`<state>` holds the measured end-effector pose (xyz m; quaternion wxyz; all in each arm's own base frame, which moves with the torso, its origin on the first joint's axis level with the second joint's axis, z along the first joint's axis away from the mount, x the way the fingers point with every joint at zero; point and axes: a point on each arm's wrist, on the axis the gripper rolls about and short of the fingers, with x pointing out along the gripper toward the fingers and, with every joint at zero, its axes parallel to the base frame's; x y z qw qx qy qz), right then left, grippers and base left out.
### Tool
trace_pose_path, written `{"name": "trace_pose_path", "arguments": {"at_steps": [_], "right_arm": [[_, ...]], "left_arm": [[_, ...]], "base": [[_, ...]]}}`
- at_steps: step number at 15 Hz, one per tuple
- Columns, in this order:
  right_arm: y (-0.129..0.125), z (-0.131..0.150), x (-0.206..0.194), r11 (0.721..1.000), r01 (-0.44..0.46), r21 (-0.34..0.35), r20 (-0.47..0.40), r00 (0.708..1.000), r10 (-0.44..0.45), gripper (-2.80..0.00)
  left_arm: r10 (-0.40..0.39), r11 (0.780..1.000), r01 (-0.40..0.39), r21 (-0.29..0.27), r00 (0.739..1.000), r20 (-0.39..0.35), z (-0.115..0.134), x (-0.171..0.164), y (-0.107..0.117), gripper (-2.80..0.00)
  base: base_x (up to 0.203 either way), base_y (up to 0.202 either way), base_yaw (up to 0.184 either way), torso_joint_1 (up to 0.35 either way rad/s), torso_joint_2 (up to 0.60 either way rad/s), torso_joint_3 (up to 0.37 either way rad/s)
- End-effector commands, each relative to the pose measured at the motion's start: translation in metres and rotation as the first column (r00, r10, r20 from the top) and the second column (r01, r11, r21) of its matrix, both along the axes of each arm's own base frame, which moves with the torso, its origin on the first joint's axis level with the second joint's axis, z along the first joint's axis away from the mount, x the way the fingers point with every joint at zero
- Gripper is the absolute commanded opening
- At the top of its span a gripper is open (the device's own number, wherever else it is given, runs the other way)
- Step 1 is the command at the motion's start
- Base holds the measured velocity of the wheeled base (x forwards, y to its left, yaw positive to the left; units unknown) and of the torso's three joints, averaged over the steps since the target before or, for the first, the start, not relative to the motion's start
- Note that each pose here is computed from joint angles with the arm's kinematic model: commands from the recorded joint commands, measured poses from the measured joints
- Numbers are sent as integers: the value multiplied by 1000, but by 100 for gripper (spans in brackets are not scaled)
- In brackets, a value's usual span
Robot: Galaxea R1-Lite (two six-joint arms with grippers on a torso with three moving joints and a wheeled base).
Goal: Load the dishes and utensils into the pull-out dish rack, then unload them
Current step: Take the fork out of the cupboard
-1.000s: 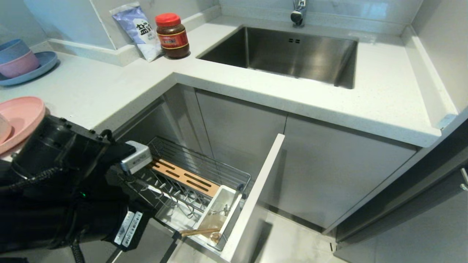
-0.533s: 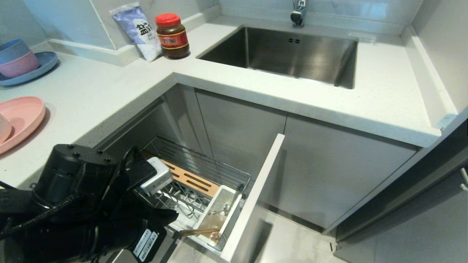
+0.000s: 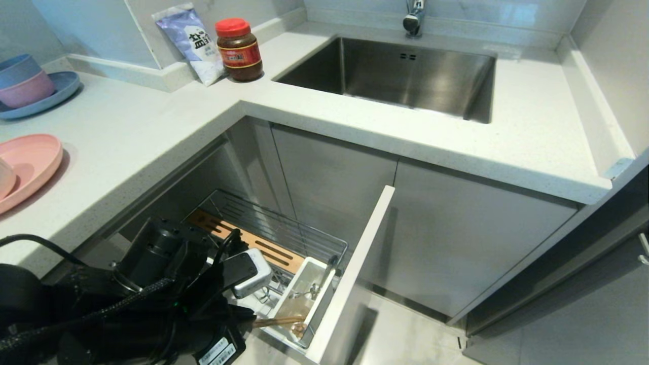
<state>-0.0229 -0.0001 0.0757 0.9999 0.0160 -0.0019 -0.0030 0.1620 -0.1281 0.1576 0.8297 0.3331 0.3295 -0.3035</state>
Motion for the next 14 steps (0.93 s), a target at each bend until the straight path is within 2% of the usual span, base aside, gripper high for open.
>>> {"name": "trace_pose_path", "arguments": {"at_steps": [1, 2, 3, 5, 11, 14], "right_arm": [[0, 0, 0, 1000, 0, 0, 3, 1000, 0, -280], [0, 0, 0, 1000, 0, 0, 1, 1000, 0, -280], [0, 0, 0, 1000, 0, 0, 1, 1000, 0, -280], [0, 0, 0, 1000, 0, 0, 1, 1000, 0, -280], [0, 0, 0, 1000, 0, 0, 3, 1000, 0, -280], [0, 0, 0, 1000, 0, 0, 2, 1000, 0, -280]], "left_arm": [[-7, 1000, 7, 26, 1000, -28, -9, 5, -5, -280], [-9, 1000, 10, 28, 1000, -30, -12, 7, -7, -280], [-10, 1000, 11, 27, 1000, -28, -14, 9, -9, 0], [-18, 1000, 18, 20, 1000, -9, -13, 13, -13, 0], [-39, 996, 42, 74, 998, -50, -29, 29, -26, 0], [-38, 997, 40, 66, 999, -36, -39, 40, -34, 0]], "base": [[0, 0, 0, 0, 0, 0], [0, 0, 0, 0, 0, 0], [0, 0, 0, 0, 0, 0], [0, 0, 0, 0, 0, 0], [0, 0, 0, 0, 0, 0], [0, 0, 0, 0, 0, 0]]}}
